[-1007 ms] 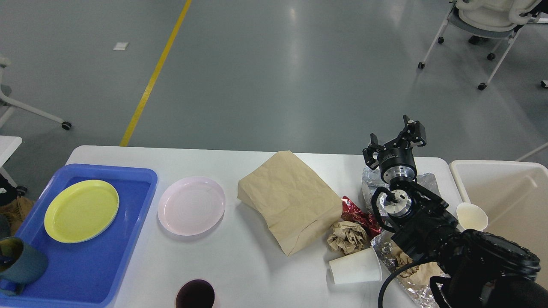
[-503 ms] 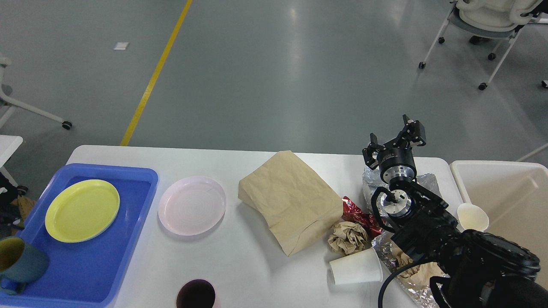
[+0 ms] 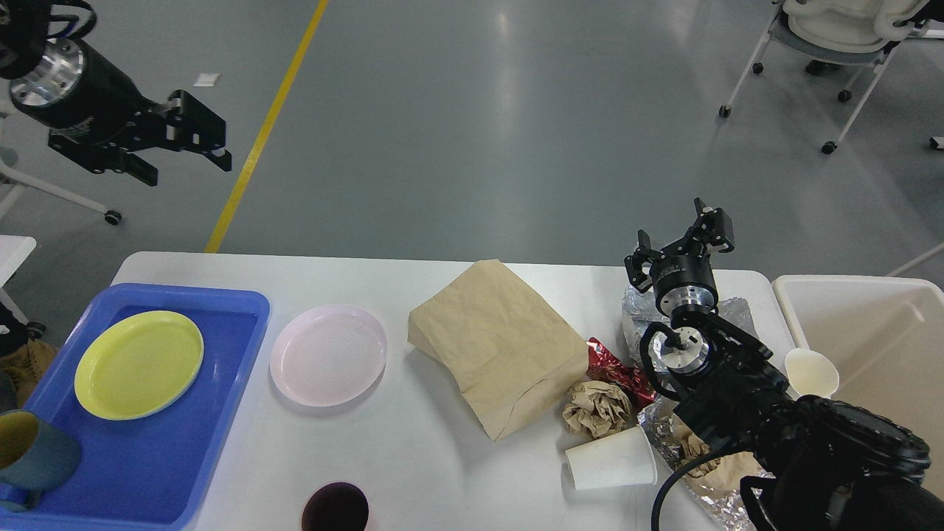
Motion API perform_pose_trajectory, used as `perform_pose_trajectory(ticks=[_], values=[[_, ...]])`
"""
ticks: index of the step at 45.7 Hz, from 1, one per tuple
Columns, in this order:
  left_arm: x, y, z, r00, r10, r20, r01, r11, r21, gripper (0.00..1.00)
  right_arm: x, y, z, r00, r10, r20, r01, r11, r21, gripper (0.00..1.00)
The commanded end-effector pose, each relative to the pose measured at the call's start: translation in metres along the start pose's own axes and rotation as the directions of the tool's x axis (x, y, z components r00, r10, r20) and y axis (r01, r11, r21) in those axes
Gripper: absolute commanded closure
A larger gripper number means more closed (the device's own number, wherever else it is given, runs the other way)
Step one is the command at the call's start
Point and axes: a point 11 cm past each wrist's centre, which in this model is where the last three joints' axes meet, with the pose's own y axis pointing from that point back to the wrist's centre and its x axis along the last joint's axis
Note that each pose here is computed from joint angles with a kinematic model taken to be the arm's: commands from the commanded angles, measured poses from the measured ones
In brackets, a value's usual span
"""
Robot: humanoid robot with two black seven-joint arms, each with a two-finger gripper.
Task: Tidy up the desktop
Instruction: 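Reach the left gripper to the pink mug and grasp it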
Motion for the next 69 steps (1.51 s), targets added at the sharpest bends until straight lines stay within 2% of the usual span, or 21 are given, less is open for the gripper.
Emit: perform_pose_trajectory(ticks=[1,5,11,16,20,29,32,37,44,54,63,69], values=[[-0.038,-0.048,0.024,0.987,-0.163,0.015,0.163,0.986,-0.034,0.06,-0.001,0.000,0.000,1.000,-0.001,0.000,0.001,1.000,0.001,0.00],[-0.078,-0.072,0.038,0.953,-0.301,-0.005,0.300,0.950,-0.086,0.06,-0.001,0.000,0.000,1.000,-0.001,0.000,0.001,1.000,0.001,0.00],[-0.137,-0.088,0.048,0.875,-0.484,-0.007,0.480,0.870,-0.116,0.06,-0.001,0.000,0.000,1.000,-0.001,0.000,0.001,1.000,0.001,0.00],[-0.176,-0.101,0.058,0.829,-0.559,0.029,0.559,0.825,-0.082,0.07,-0.001,0.000,0.000,1.000,-0.001,0.000,0.001,1.000,0.001,0.00],[-0.202,-0.109,0.049,0.798,-0.602,0.030,0.602,0.798,-0.016,0.08,-0.001,0.000,0.000,1.000,-0.001,0.001,0.001,1.000,0.001,0.00],[-0.221,-0.126,0.039,0.815,-0.578,0.026,0.578,0.816,0.028,0.08,-0.001,0.000,0.000,1.000,-0.001,0.001,0.001,1.000,0.001,0.00],[-0.227,-0.137,0.036,0.825,-0.563,0.042,0.559,0.825,0.079,0.08,-0.001,0.000,0.000,1.000,-0.001,0.000,0.001,1.000,0.001,0.00],[-0.241,-0.148,0.033,0.812,-0.582,0.052,0.573,0.810,0.126,0.08,-0.001,0.000,0.000,1.000,-0.001,0.003,0.001,1.000,0.001,0.00],[-0.258,-0.158,0.038,0.785,-0.616,0.065,0.606,0.785,0.129,0.08,-0.001,0.000,0.000,1.000,-0.001,0.001,0.001,1.000,0.001,0.00],[-0.284,-0.181,0.043,0.777,-0.622,0.098,0.600,0.779,0.183,0.08,-0.001,0.000,0.000,1.000,-0.001,0.003,0.001,1.000,0.001,0.00],[-0.287,-0.182,0.046,0.770,-0.628,0.110,0.602,0.773,0.201,0.08,-0.001,0.000,0.000,1.000,-0.001,0.001,0.001,1.000,0.001,0.00],[-0.287,-0.183,0.040,0.758,-0.631,0.167,0.583,0.769,0.262,0.08,-0.001,0.000,0.000,1.000,-0.001,0.001,0.001,1.000,0.001,0.00]])
